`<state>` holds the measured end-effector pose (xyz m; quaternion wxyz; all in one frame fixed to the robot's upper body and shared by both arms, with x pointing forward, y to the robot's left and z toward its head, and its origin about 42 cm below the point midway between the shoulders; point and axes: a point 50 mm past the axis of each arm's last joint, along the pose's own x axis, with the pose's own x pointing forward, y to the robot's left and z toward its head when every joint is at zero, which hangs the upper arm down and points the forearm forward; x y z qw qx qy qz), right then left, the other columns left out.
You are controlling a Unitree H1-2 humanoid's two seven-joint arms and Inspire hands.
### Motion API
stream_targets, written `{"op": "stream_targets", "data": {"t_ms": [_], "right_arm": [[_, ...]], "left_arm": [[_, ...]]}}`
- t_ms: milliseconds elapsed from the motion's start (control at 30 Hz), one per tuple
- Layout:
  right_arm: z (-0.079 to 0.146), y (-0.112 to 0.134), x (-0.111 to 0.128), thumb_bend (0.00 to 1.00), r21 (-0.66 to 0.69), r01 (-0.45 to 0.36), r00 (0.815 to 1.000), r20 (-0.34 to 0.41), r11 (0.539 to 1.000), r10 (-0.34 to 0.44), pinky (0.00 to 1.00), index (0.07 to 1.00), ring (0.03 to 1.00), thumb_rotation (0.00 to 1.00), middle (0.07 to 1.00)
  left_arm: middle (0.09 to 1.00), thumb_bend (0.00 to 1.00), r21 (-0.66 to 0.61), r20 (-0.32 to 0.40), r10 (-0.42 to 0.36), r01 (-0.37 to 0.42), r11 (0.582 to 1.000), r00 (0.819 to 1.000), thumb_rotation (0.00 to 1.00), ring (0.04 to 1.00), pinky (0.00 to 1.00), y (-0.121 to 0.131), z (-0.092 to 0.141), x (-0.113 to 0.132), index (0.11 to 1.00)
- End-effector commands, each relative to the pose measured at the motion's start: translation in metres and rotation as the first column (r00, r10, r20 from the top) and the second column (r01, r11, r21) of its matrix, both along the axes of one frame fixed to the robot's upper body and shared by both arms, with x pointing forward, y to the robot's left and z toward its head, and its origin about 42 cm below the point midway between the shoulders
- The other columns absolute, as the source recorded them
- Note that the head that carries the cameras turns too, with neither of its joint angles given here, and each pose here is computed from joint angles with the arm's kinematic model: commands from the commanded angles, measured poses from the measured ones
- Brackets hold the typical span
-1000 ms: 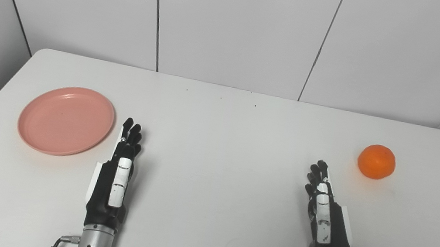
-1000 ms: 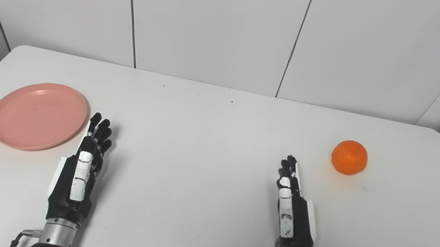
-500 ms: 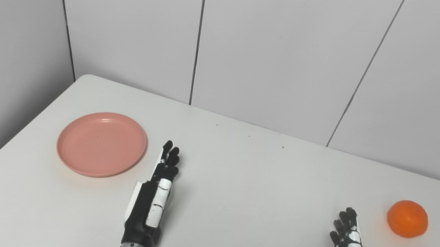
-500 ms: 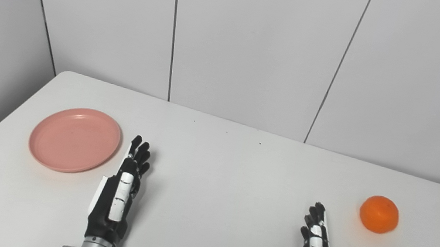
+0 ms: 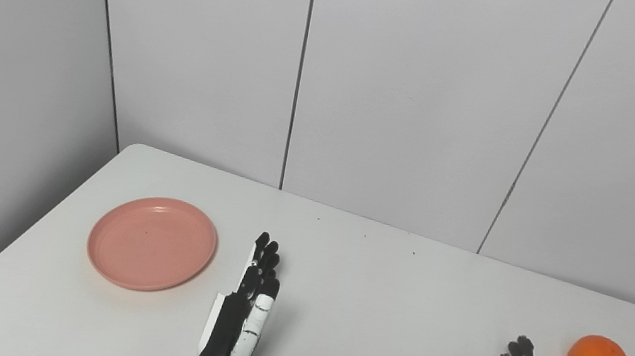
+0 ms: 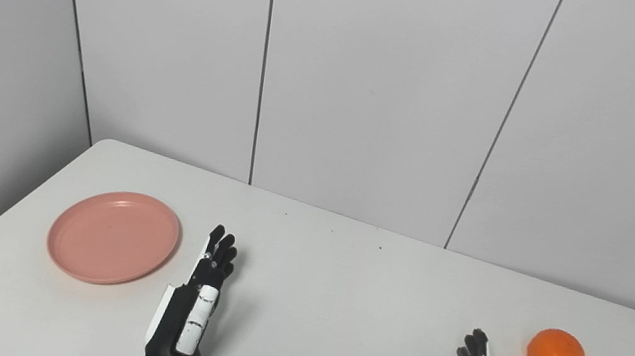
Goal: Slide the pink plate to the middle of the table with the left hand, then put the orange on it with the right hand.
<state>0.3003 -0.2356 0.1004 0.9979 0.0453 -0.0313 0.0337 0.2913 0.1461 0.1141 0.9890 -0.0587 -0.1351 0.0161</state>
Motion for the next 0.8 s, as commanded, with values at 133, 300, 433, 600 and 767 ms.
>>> {"op": "stream_targets", "data": {"t_ms": [133, 300, 433, 600, 767], "right_arm": [[-0.060, -0.013, -0.042, 0.56, -0.009, 0.043, 0.985, -0.165, 0.999, -0.044, 1.00, 1.000, 1.000, 1.00, 1.000], [-0.056, -0.006, -0.047, 0.56, -0.025, 0.037, 0.988, -0.152, 0.999, -0.040, 1.00, 1.000, 1.000, 1.00, 1.000], [-0.052, 0.001, -0.051, 0.58, -0.052, 0.045, 0.988, -0.147, 0.998, -0.052, 1.00, 1.000, 1.000, 1.00, 1.000], [-0.051, 0.003, -0.053, 0.53, -0.037, 0.048, 0.988, -0.144, 0.998, -0.053, 1.00, 1.000, 1.000, 1.00, 0.999], [-0.051, -0.002, -0.055, 0.57, -0.037, 0.056, 0.987, -0.151, 0.998, -0.061, 1.00, 1.000, 1.000, 1.00, 0.992]], "left_arm": [[0.993, 0.68, 0.044, -0.238, 0.020, -0.009, 0.999, 0.971, 0.92, 0.981, 0.99, 0.008, -0.069, -0.039, 1.000], [0.990, 0.74, 0.065, -0.190, 0.012, 0.000, 0.998, 0.982, 0.91, 0.976, 0.96, 0.014, -0.054, -0.040, 1.000], [0.973, 0.73, 0.101, -0.129, -0.028, 0.041, 0.994, 0.991, 0.90, 0.960, 0.94, 0.020, -0.034, -0.041, 0.985], [0.931, 0.75, 0.125, -0.052, -0.091, 0.097, 0.987, 0.995, 0.83, 0.919, 0.88, 0.033, -0.012, -0.036, 0.924], [0.910, 0.90, 0.014, -0.021, -0.117, 0.117, 0.993, 0.993, 0.82, 0.906, 0.91, 0.047, 0.015, -0.025, 0.924]]}}
